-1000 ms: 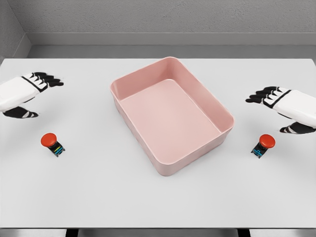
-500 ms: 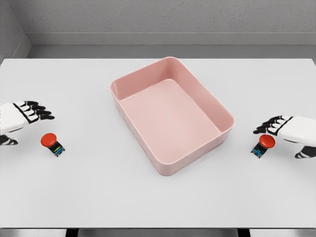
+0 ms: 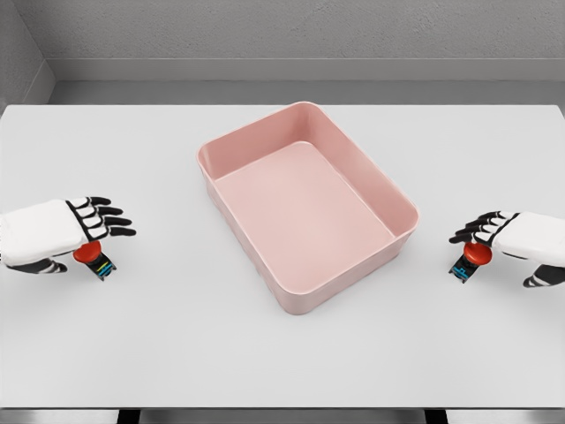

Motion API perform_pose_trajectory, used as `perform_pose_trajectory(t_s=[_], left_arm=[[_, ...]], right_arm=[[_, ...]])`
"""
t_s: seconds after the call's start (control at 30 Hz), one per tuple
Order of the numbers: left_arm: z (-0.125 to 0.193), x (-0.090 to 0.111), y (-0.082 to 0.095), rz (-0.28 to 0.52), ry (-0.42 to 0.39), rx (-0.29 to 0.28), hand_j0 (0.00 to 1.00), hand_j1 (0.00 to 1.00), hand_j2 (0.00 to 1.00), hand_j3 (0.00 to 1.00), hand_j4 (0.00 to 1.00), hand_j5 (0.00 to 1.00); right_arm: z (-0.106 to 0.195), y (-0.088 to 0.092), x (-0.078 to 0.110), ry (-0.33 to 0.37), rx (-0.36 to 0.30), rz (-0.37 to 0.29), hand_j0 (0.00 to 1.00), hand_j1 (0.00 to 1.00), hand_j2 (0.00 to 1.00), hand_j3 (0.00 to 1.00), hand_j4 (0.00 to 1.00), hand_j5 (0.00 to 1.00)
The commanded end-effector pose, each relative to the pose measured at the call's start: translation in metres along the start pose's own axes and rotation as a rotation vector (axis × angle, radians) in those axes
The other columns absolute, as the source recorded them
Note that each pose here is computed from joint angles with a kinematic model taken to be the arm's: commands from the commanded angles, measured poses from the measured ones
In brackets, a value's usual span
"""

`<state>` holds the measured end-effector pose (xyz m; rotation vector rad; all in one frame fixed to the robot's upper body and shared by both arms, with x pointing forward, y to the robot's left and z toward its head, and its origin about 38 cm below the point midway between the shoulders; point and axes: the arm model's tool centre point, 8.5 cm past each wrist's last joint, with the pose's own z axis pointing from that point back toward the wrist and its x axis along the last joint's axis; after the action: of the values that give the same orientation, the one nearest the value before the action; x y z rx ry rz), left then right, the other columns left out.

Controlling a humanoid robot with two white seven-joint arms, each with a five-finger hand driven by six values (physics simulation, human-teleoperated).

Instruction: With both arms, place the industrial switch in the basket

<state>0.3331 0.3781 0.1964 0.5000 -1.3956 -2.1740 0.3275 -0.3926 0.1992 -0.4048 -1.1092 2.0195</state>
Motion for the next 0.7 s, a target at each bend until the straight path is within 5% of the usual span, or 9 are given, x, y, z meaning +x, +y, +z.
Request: perform_pose_trajectory(t_s=[0.0,0.33,0.53,0.67], left_arm=[[-0.005,0.005,0.002,-0.004,-0.018,0.005,1.00,1.00,1.00,1.00,1.00,1.00],[-0.004,0.006,-0.001,-0.037,-0.018,-0.057,1.00,1.00,1.00,1.00,1.00,1.00],[-0.002,0.003,-0.001,-0.042,-0.010,-0.060,0.78,0.78,0.78,0.78,0.78,0.78],[-0.002,0.003,-0.003,-0.050,-0.010,-0.070,0.76,0.76,0.76,0.76,0.76,0.76]], right_arm=[[-0.001,0.000,0.001,-0.002,-0.003,-0.004,1.00,1.00,1.00,1.00,1.00,1.00],[-0.006,0.000,0.004,-0.024,-0.015,-0.005,1.00,1.00,1.00,1.00,1.00,1.00],[-0.018,0.005,0.013,-0.064,-0.001,-0.008,1.00,1.00,1.00,1.00,1.00,1.00],[-0.018,0.006,0.013,-0.066,0.001,-0.009,1.00,1.00,1.00,1.00,1.00,1.00]])
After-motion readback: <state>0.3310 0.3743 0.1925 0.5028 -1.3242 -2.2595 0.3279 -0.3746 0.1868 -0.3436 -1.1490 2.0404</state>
